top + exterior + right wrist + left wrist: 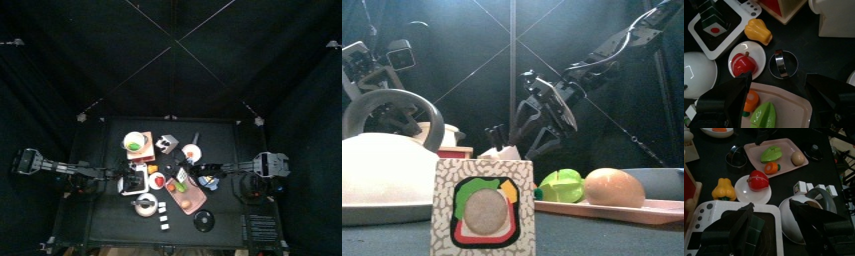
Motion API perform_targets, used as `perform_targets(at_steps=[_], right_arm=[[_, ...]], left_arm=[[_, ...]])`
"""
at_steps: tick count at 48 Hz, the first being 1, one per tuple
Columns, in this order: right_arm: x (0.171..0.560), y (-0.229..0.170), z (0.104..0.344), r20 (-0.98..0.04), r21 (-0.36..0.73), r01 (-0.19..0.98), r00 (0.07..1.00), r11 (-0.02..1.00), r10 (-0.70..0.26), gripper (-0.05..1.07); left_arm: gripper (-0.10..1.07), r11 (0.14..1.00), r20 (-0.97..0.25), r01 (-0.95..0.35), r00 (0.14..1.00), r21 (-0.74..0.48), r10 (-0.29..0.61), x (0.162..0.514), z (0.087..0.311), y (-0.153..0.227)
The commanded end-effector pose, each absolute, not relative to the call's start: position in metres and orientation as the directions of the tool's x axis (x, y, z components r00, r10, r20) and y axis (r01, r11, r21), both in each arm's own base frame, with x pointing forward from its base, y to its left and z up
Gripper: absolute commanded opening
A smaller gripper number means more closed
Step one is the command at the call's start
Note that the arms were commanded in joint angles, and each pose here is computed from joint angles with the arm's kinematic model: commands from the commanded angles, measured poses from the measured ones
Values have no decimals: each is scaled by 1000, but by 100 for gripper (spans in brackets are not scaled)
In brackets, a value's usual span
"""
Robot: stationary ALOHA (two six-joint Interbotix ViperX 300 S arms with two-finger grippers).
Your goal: Grab green sushi roll
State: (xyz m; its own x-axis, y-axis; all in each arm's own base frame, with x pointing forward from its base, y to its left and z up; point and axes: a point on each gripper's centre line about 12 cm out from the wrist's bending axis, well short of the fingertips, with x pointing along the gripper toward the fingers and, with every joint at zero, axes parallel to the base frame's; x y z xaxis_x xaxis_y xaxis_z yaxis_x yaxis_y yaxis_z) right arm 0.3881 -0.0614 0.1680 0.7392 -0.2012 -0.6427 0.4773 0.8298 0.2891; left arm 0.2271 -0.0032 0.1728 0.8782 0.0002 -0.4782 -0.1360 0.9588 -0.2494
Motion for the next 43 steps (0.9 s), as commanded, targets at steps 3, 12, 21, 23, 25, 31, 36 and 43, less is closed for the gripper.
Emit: perform_targets(at_steps=[3, 12, 21, 23, 25, 31, 36, 43], right_arm=[[377, -60, 196, -587, 311, 453, 783, 835, -206, 101], [356, -50, 203, -577, 324, 436, 795, 839, -190, 101], [338, -31, 197, -592, 324, 402, 792, 856, -148, 101], [336, -28, 196, -592, 324, 397, 793, 859, -143, 101], [333, -28, 196, -592, 324, 396, 793, 859, -142, 101], [330, -28, 196, -593, 322, 396, 793, 860, -143, 101], [328, -28, 194, -598, 320, 398, 789, 860, -143, 101], [328, -31, 192, -605, 310, 414, 780, 856, -158, 101]], left_arm=[[94, 959, -505, -125, 863, -255, -22, 240, 195, -6], [94, 959, -655, -123, 751, -255, -78, 248, 216, -15], [95, 989, -792, -106, 610, -106, -19, 240, 224, -6], [95, 991, -806, -103, 592, -80, -4, 238, 223, -4], [95, 993, -815, -103, 580, -66, 6, 236, 221, -3], [97, 989, -832, -124, 555, -76, 6, 231, 210, -3], [99, 989, -853, -133, 522, -69, 11, 224, 197, -2], [100, 992, -864, -125, 503, -37, 31, 217, 182, 1]])
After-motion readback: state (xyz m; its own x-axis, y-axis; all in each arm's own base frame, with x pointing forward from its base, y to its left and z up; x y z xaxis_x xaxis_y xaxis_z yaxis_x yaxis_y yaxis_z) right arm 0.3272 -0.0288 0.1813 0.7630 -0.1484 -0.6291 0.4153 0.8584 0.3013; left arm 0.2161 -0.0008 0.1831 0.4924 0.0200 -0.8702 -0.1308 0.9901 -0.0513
